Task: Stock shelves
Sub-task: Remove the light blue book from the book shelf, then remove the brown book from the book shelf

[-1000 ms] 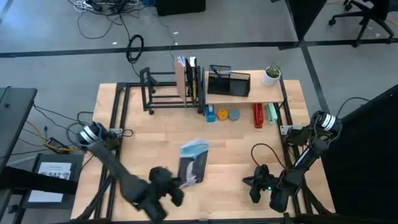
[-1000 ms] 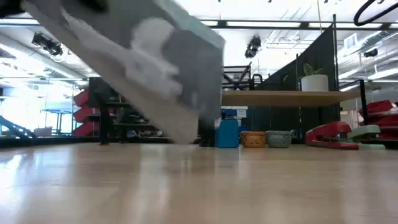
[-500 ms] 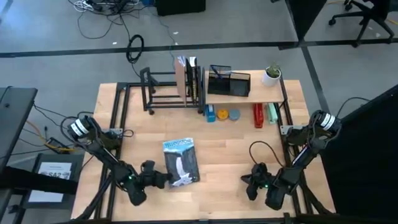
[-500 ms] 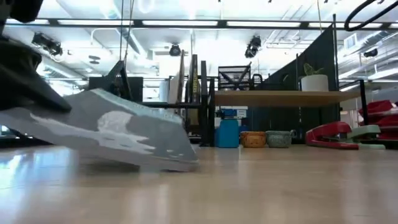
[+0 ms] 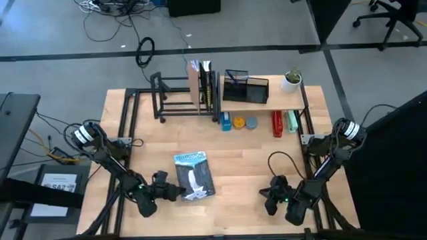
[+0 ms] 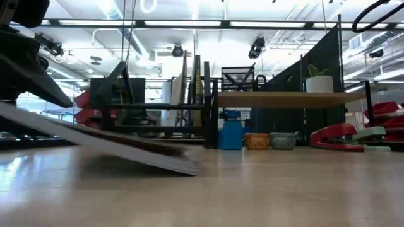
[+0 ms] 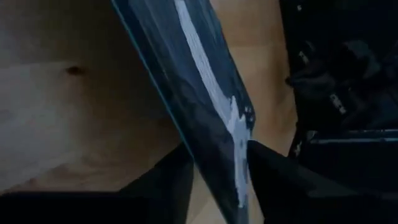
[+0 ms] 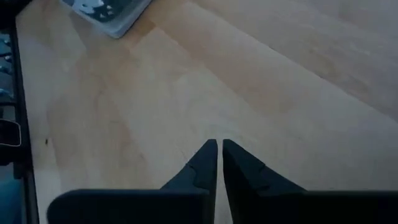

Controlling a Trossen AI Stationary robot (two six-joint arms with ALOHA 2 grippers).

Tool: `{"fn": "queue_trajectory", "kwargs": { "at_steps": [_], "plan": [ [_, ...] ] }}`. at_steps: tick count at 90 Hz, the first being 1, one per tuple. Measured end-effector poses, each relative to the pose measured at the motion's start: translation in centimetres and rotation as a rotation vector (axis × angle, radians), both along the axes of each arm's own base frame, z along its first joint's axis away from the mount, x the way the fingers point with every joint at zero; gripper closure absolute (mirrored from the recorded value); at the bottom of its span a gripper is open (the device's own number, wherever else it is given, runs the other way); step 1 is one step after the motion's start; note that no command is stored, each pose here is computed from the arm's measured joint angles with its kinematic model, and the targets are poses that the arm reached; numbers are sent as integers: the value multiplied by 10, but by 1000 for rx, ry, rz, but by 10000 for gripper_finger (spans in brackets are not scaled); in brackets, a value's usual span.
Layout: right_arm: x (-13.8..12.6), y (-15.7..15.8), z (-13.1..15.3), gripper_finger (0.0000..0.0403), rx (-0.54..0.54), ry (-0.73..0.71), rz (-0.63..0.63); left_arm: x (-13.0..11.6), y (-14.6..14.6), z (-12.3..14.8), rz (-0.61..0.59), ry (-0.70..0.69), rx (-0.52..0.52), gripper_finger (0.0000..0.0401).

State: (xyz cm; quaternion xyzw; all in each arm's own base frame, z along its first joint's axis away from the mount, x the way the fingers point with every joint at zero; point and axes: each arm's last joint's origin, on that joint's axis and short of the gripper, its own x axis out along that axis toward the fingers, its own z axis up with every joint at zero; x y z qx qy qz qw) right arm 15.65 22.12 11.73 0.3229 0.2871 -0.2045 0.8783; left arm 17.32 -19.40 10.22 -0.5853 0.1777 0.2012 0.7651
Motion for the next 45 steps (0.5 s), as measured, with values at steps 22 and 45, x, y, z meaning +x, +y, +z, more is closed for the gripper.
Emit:
{"fn": "queue_trajectory", "kwargs": {
  "at_steps": [22,45],
  "plan": [
    [0,0,0,403,1,6,3,-26,3,17,-197,251,-103,234],
    [0,0,0,403,-11,-14,-6,-23,17,58,-120,161,-99,239]
  ]
}}
